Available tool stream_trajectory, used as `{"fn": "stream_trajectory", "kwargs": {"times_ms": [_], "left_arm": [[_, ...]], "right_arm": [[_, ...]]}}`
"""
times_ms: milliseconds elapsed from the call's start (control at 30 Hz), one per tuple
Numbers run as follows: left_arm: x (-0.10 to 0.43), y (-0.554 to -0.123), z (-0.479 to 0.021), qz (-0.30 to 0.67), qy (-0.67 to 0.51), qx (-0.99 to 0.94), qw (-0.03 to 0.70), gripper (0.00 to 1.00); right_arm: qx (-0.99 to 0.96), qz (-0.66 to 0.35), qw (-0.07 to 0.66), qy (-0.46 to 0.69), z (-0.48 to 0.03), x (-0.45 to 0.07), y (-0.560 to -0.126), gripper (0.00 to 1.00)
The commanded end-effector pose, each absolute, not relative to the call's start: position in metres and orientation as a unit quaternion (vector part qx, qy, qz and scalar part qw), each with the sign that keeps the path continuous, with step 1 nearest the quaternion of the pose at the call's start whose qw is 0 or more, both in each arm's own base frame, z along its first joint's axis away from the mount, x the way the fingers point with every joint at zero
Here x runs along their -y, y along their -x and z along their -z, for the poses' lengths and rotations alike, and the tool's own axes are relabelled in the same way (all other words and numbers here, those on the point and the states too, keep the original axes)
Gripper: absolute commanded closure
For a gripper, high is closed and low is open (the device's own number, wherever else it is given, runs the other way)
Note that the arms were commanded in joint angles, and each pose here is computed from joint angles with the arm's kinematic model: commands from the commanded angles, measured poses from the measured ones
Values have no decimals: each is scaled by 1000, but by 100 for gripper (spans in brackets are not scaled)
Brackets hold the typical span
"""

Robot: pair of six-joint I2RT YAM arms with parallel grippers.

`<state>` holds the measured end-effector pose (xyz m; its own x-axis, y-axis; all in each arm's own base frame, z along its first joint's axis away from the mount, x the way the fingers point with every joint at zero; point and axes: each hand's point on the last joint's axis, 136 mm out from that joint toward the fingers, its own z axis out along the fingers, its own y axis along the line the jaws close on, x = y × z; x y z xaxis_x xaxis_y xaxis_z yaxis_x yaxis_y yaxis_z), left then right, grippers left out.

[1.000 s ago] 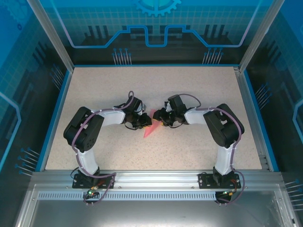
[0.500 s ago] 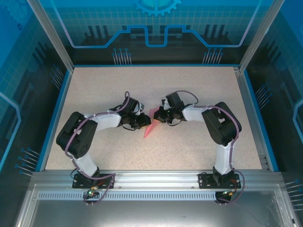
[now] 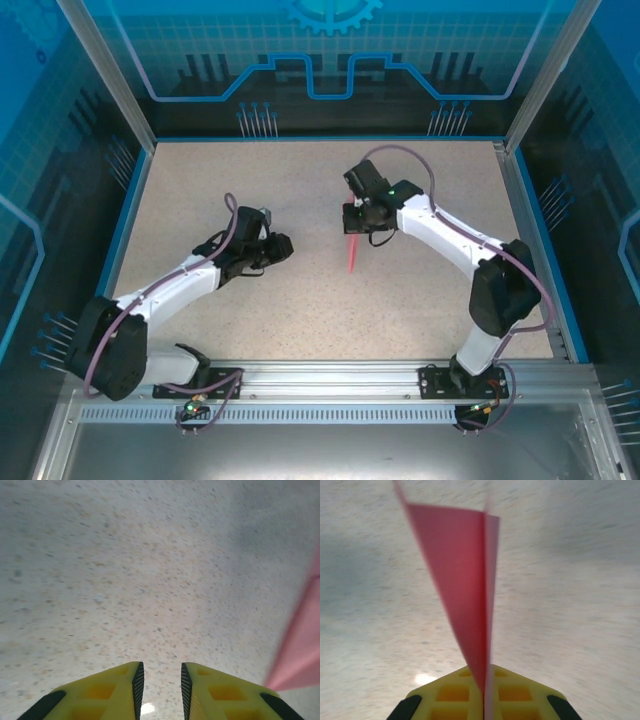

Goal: Fold a paper plane with a square sheet of paper (pick it up from the middle)
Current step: Turn over the paper at the center of the table.

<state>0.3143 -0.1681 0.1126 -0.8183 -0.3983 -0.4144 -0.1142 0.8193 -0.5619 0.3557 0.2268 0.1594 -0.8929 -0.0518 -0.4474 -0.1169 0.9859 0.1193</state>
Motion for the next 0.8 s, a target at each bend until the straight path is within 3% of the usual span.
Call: {"fn": "stream_trajectory", "kwargs": {"times_ms": [0,333,467,567,600,633,733,767], "left_arm": [[137,-309,-100,215,193,-914,286,71],[115,-299,-96,193,225,-903,309,63],[107,-291,-95,185,236,-903,307,62],[105,-288,-95,184,232,-902,312,60],[103,-287,-96,183,232,-902,314,59],[103,-287,-96,180,230,-903,314,59],[105,-287,-100,182,223,-906,310,58],[106,-287,-101,186,222,-906,310,57]], "right_arm": [[-959,202,179,90,-167,-149,-323,94],[-933,313,115,134,-118,-219,-311,90],[-939,299,90,144,-84,-255,-304,88],[-955,239,88,155,-73,-287,-299,66],[-960,214,88,158,-74,-295,-297,64],[-965,181,96,164,-79,-305,-295,61],[-975,48,120,181,-99,-331,-286,35],[-976,2,127,179,-107,-336,-283,32]]}}
